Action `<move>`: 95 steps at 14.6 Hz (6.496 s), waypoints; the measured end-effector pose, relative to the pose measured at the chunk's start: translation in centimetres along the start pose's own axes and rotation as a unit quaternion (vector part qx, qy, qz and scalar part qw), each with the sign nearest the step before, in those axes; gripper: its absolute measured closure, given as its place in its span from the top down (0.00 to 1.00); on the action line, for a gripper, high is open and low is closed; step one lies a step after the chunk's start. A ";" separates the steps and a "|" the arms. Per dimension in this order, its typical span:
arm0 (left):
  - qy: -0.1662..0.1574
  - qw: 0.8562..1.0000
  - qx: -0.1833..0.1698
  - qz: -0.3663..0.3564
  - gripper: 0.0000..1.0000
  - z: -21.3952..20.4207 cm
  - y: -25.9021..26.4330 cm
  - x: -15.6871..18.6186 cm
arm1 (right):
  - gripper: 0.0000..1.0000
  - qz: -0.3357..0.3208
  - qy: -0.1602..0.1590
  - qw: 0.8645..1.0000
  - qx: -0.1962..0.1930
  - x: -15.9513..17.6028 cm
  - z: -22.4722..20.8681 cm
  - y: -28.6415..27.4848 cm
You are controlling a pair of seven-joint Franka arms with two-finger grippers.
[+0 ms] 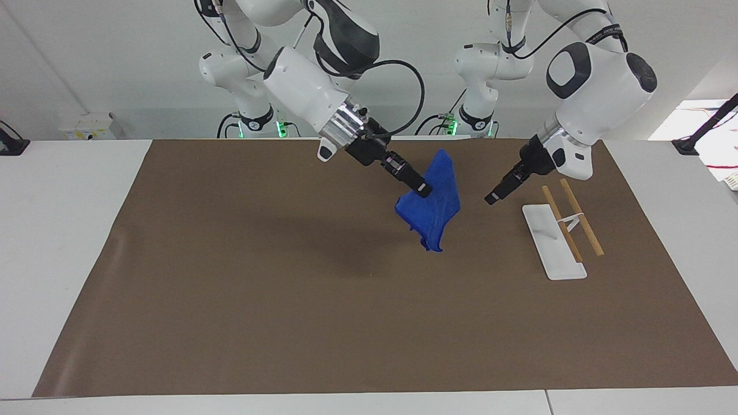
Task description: Right arm passes towel to left arm to hang
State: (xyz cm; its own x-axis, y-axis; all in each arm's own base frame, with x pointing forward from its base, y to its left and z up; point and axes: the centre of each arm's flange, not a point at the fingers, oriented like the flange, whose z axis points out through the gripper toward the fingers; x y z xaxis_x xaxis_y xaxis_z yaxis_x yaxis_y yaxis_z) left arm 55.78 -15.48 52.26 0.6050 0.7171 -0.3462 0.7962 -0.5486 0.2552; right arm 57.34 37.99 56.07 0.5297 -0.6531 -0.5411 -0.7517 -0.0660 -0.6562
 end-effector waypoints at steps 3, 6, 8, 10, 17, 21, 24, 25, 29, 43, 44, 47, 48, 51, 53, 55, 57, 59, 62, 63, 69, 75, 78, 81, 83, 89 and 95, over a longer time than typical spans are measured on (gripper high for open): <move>-0.021 0.990 -0.019 -0.137 1.00 1.3 0.2 -0.1 | 0.14 -0.003 -0.003 1.000 -0.002 -1.2 0.9 0.8; -0.039 0.976 -0.020 -0.213 1.00 2.2 -0.2 0.2 | 0.14 -0.003 -0.003 1.000 -0.004 -1.2 1.0 0.9; -0.047 0.965 -0.016 -0.257 1.00 2.8 -0.4 0.1 | 0.14 -0.002 -0.002 1.000 -0.004 -1.0 1.0 1.0; -0.058 0.953 -0.019 -0.298 1.00 3.3 -0.5 0.0 | 0.14 0.000 0.001 1.000 -0.007 -0.7 1.2 1.4; -0.060 0.939 -0.025 -0.339 1.00 5.1 -0.5 -1.9 | 0.14 0.025 0.006 1.000 0.011 -2.5 2.1 2.5; -0.052 0.935 -0.047 -0.347 0.80 5.1 -0.3 -1.8 | 0.14 0.025 0.007 1.000 0.011 -2.4 2.1 2.5; -0.049 0.933 -0.056 -0.351 0.40 4.7 -0.4 -1.3 | 0.14 0.025 0.007 1.000 0.011 -2.4 2.1 2.5; -0.049 0.933 -0.058 -0.352 0.29 4.5 -0.4 -1.2 | 0.14 0.025 0.008 1.000 0.011 -2.3 2.1 2.5; -0.048 0.933 -0.069 -0.349 0.02 3.5 -0.2 -1.1 | 0.14 0.026 0.009 1.000 0.011 -2.1 2.0 2.5; 0.194 0.965 -0.035 -0.174 0.02 -1.5 -1.4 0.5 | 1.00 -0.339 0.119 0.929 -0.090 17.3 -5.2 3.1; 0.212 0.964 -0.028 -0.157 0.02 -1.6 -1.4 0.6 | 1.00 -0.375 0.120 0.910 -0.129 19.0 -6.6 3.3; 0.256 0.963 0.006 -0.084 0.02 -1.7 -1.8 1.1 | 1.00 -0.447 0.119 0.851 -0.247 23.0 -10.6 4.0; 0.270 0.961 0.020 -0.058 0.02 -1.7 -2.0 1.4 | 1.00 -0.463 0.119 0.830 -0.287 23.8 -11.6 4.4; 0.297 0.954 0.047 -0.019 0.02 -2.5 -3.1 3.3 | 1.00 -0.474 0.112 0.780 -0.394 25.6 -14.6 5.0; 0.309 0.949 0.058 -0.010 0.02 -3.6 -4.2 5.3 | 1.00 -0.457 0.104 0.764 -0.443 26.1 -17.5 4.5; 0.314 0.947 0.060 -0.020 0.02 -4.9 -5.4 7.3 | 1.00 -0.436 0.105 0.764 -0.463 26.3 -21.2 3.7; 0.321 0.945 0.054 -0.039 0.02 -6.1 -6.7 9.4 | 1.00 -0.418 0.101 0.770 -0.471 25.5 -25.2 3.0; 0.329 0.942 0.046 -0.058 0.02 -7.1 -8.3 11.7 | 1.00 -0.400 0.093 0.775 -0.481 23.4 -29.1 2.0; 0.342 0.937 0.035 -0.071 0.02 -8.5 -10.9 15.0 | 1.00 -0.401 0.079 0.771 -0.488 21.0 -33.4 0.1; 0.347 0.935 0.030 -0.072 0.02 -8.9 -11.7 15.9 | 1.00 -0.403 0.077 0.770 -0.488 20.9 -33.9 -0.1; 0.365 0.927 0.005 -0.085 0.02 -8.9 -15.1 19.2 | 1.00 -0.404 0.055 0.764 -0.500 22.3 -32.7 1.3; 0.359 0.927 0.013 -0.108 0.02 -6.6 -18.7 21.1 | 1.00 -0.399 0.053 0.766 -0.501 22.8 -33.5 1.9; 0.354 0.928 0.019 -0.117 0.02 -5.9 -19.9 21.7 | 1.00 -0.402 0.053 0.765 -0.501 22.5 -33.4 1.8; 0.353 0.927 0.022 -0.123 0.16 -5.5 -20.8 22.1 | 1.00 -0.403 0.053 0.764 -0.501 22.5 -33.4 1.8; 0.352 0.927 0.022 -0.124 0.41 -5.4 -20.9 22.2 | 1.00 -0.403 0.053 0.764 -0.501 22.5 -33.3 1.8; 0.360 0.925 0.014 -0.120 1.00 -6.7 -20.0 22.0 | 1.00 -0.403 0.053 0.764 -0.501 22.4 -33.3 1.8; 0.350 0.933 0.034 -0.078 1.00 -9.8 -12.2 18.0 | 1.00 -0.402 0.051 0.764 -0.501 22.5 -33.3 1.9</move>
State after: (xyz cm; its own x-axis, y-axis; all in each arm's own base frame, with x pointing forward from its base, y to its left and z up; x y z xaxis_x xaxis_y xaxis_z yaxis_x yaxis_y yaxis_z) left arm 56.99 8.32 51.73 0.3565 0.8827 0.3061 0.8875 -0.4224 0.1843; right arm 54.78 -1.92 60.16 0.9841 -0.1493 -0.0964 -0.1494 -0.9888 0.0061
